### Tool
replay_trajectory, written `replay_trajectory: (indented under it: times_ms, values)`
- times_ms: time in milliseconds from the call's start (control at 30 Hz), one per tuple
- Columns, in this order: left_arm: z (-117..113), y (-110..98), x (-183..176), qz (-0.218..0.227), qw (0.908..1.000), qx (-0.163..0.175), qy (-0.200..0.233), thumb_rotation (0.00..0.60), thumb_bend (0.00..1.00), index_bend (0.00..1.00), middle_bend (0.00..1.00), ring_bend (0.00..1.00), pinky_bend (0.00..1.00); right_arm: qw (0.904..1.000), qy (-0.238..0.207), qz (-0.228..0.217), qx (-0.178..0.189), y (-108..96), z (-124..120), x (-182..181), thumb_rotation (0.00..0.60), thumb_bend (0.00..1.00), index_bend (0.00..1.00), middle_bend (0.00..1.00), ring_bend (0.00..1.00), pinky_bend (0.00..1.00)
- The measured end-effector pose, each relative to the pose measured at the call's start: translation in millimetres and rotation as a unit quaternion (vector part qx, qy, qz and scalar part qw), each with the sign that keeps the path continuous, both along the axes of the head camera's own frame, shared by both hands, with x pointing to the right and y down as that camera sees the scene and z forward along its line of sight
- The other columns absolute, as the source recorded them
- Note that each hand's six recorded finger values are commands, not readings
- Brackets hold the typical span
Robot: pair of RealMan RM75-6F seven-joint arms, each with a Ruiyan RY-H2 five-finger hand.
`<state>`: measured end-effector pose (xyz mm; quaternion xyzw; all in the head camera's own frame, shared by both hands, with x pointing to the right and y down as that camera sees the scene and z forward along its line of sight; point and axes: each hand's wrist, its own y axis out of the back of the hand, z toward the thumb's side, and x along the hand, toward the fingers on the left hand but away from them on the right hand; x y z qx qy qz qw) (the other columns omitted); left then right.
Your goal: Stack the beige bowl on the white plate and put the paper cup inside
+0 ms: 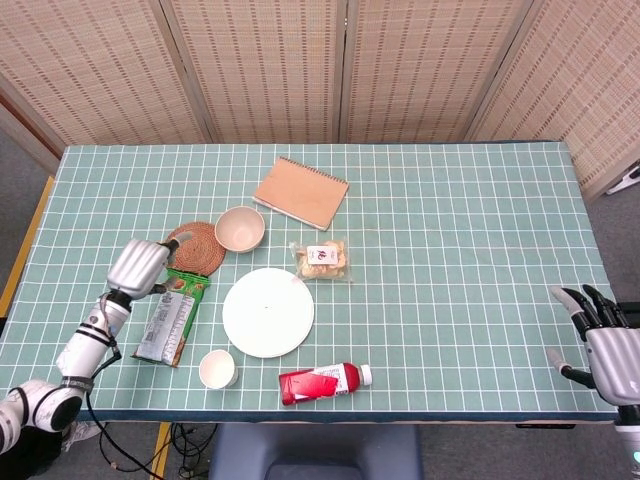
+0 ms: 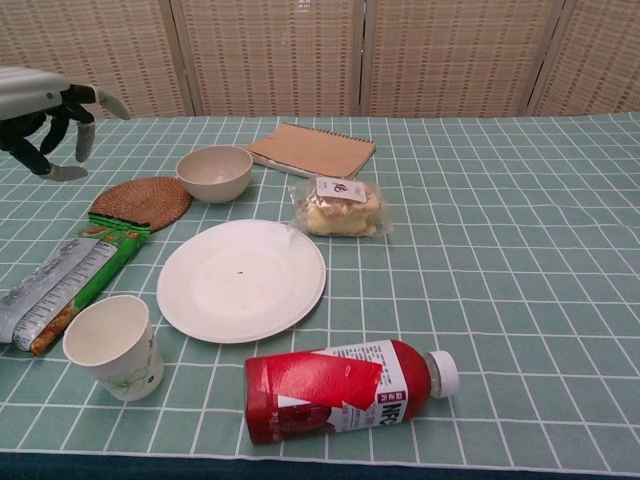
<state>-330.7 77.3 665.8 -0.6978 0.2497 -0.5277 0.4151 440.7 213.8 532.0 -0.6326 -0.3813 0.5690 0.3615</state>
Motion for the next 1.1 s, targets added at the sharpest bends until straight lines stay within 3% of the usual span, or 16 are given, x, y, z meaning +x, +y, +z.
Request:
replay_trajectory:
  times_ms: [367, 633, 1100]
  values:
    - [45.2, -18.4, 43.1, 0.025, 0.9994, -0.02, -0.016, 0.6, 0.29, 0.26, 0.89, 0.93, 1.0, 1.0, 0.004, -0.001, -0.004, -1.8, 1.4, -0.7, 0.6, 0.24, 0.12, 0.15, 0.04, 0.14]
    - [69.7, -29.4, 69.9, 0.028, 0.9989, -0.024, -0.028, 0.6, 0.29, 0.3, 0.9, 0.94, 1.0, 0.9999, 0.008, 0.004, -0.007, -2.0, 1.3, 2.3, 0.6, 0.24, 0.12, 0.15, 0.04, 0.14]
    - [98.2, -45.4, 84.3, 0.003, 0.9978, -0.039, -0.053, 0.6, 0.29, 0.4, 0.91, 0.94, 1.0, 0.9998, 0.013, 0.01, -0.01, -1.7, 1.6, 6.8, 0.6, 0.24, 0.12, 0.15, 0.04, 0.14]
